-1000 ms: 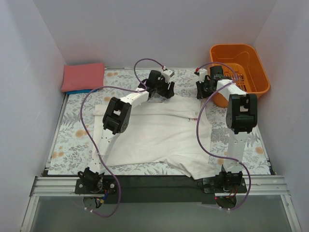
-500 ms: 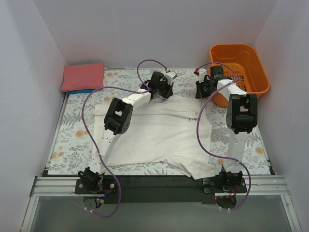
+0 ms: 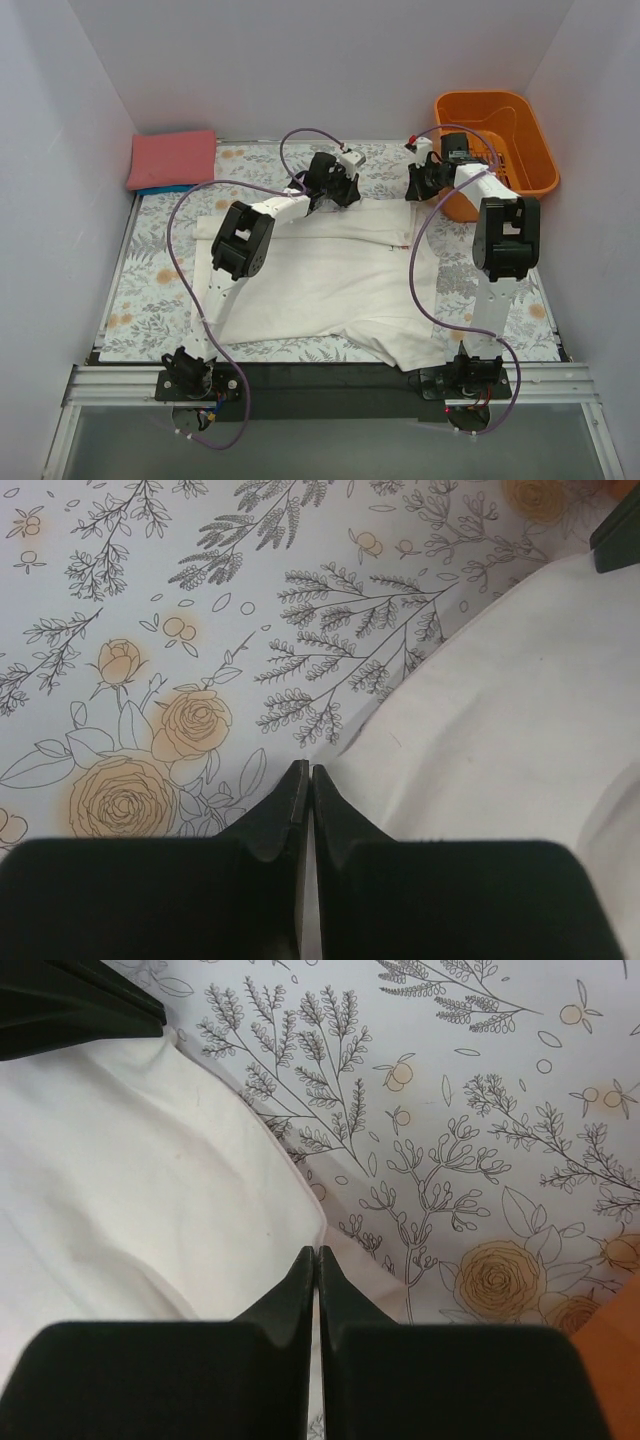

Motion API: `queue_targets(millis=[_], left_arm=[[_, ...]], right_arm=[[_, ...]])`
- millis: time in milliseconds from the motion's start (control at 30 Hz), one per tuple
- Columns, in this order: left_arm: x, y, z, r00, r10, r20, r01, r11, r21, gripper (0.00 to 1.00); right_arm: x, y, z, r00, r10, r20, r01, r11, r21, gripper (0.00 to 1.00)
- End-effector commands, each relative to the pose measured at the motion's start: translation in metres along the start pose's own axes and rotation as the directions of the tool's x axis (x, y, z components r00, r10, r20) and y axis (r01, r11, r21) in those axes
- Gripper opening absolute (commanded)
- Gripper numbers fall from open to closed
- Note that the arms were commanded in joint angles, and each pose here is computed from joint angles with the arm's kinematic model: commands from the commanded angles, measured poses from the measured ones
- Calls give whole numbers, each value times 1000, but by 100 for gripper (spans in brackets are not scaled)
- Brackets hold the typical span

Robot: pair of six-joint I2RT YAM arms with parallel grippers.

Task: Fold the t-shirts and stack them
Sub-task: Fold the tshirt

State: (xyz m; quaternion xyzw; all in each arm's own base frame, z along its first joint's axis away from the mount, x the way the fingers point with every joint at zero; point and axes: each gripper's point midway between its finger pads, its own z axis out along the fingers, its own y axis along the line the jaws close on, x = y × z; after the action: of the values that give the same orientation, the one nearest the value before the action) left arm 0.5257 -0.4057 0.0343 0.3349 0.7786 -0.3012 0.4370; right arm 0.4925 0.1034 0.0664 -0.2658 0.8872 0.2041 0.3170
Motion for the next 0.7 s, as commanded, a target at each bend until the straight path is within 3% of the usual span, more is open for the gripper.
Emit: queue_targets(millis=[0, 367, 667], left_arm=[[-99, -31, -44, 981, 71, 181, -80, 996, 47, 0], [-99, -65, -104, 977, 108, 184, -129, 986, 106, 0], [-66, -104, -157, 987, 93, 127, -118, 971, 207, 0]], right_arm=[[-36, 12, -34, 992, -45, 114, 46, 999, -6, 1], [-8, 54, -62, 994, -36, 103, 46, 995, -92, 1], [14, 97, -101, 991, -82, 105, 98, 983, -155, 1]])
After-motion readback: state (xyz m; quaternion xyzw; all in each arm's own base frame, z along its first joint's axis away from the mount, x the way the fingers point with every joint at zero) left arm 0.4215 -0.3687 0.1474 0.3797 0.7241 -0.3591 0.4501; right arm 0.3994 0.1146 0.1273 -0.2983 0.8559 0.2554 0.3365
